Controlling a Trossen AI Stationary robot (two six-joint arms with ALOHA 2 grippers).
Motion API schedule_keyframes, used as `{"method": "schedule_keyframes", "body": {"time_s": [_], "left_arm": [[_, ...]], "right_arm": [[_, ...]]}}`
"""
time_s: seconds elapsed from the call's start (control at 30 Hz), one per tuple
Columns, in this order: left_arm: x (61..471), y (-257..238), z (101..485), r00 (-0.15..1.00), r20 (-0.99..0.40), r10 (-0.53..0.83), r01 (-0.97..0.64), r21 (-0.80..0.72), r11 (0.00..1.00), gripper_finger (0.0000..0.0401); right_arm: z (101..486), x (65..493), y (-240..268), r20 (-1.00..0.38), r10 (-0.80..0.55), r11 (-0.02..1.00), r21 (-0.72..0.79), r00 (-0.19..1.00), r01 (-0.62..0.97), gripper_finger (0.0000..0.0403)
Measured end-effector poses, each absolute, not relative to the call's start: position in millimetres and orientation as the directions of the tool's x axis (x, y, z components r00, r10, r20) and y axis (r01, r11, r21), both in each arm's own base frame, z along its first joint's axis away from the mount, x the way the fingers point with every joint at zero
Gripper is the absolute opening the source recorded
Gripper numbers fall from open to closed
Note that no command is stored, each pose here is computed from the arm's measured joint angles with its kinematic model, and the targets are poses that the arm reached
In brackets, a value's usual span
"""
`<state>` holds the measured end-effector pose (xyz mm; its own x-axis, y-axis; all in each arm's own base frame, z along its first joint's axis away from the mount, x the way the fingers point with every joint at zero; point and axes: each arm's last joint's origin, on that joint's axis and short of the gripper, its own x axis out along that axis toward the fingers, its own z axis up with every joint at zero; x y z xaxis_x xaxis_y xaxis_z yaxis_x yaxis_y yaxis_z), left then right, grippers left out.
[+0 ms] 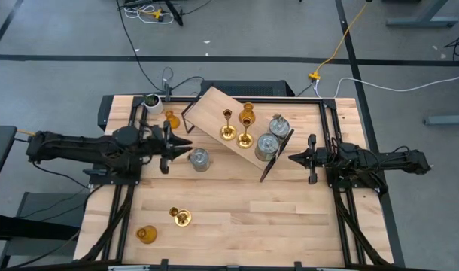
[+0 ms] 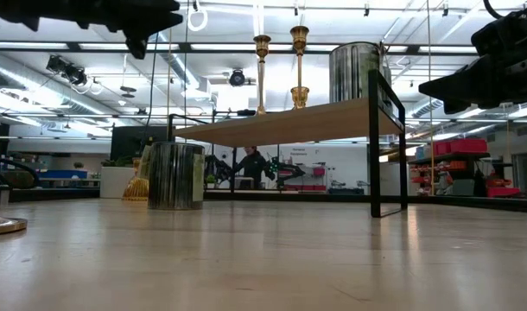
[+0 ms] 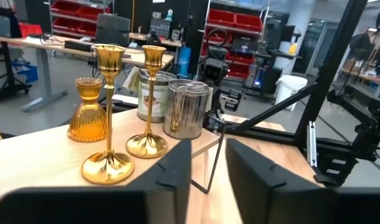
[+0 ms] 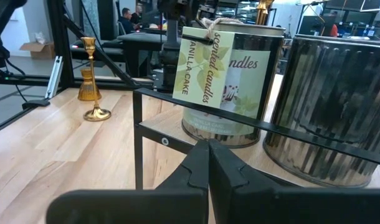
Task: Pick & Place candle stick holders
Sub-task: Adjust the gold candle holders on the shelf
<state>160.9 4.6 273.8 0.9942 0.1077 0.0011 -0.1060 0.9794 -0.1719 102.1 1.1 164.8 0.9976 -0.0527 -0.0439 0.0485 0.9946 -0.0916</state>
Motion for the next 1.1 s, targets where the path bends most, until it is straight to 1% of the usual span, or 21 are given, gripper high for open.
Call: {"method": "schedule_keyframes", "body": {"time_s": [0.13, 0.37, 0.57, 0.77, 1.1], "left_arm": [[172.7, 5.2, 278.1, 0.991, -0.03, 0.127, -0.13, -0.168, 0.977, 0.0167], [191.5, 10.0, 283.5, 0.973, -0.072, 0.217, -0.226, -0.156, 0.962, 0.0253], [211.4, 19.3, 286.8, 0.96, -0.11, 0.259, -0.273, -0.141, 0.952, 0.031], [232.4, 29.9, 284.7, 0.942, -0.16, 0.296, -0.308, -0.059, 0.95, 0.0337], [265.2, 51.8, 275.3, 0.911, -0.237, 0.339, -0.346, 0.011, 0.938, 0.034]], "right_arm": [[164.8, 102.1, 1.1, -0.044, -0.053, 0.995, -0.092, 0.998, 0.049, 0.0003], [164.8, 102.1, 1.1, -0.044, -0.053, 0.995, -0.092, 0.998, 0.049, 0.0003], [164.8, 102.1, 1.1, -0.044, -0.053, 0.995, -0.092, 0.998, 0.048, 0.0003], [164.8, 102.1, 1.1, -0.044, -0.053, 0.995, -0.092, 0.998, 0.049, 0.0003], [164.8, 102.1, 1.1, -0.044, -0.053, 0.995, -0.092, 0.998, 0.049, 0.0003]]}}
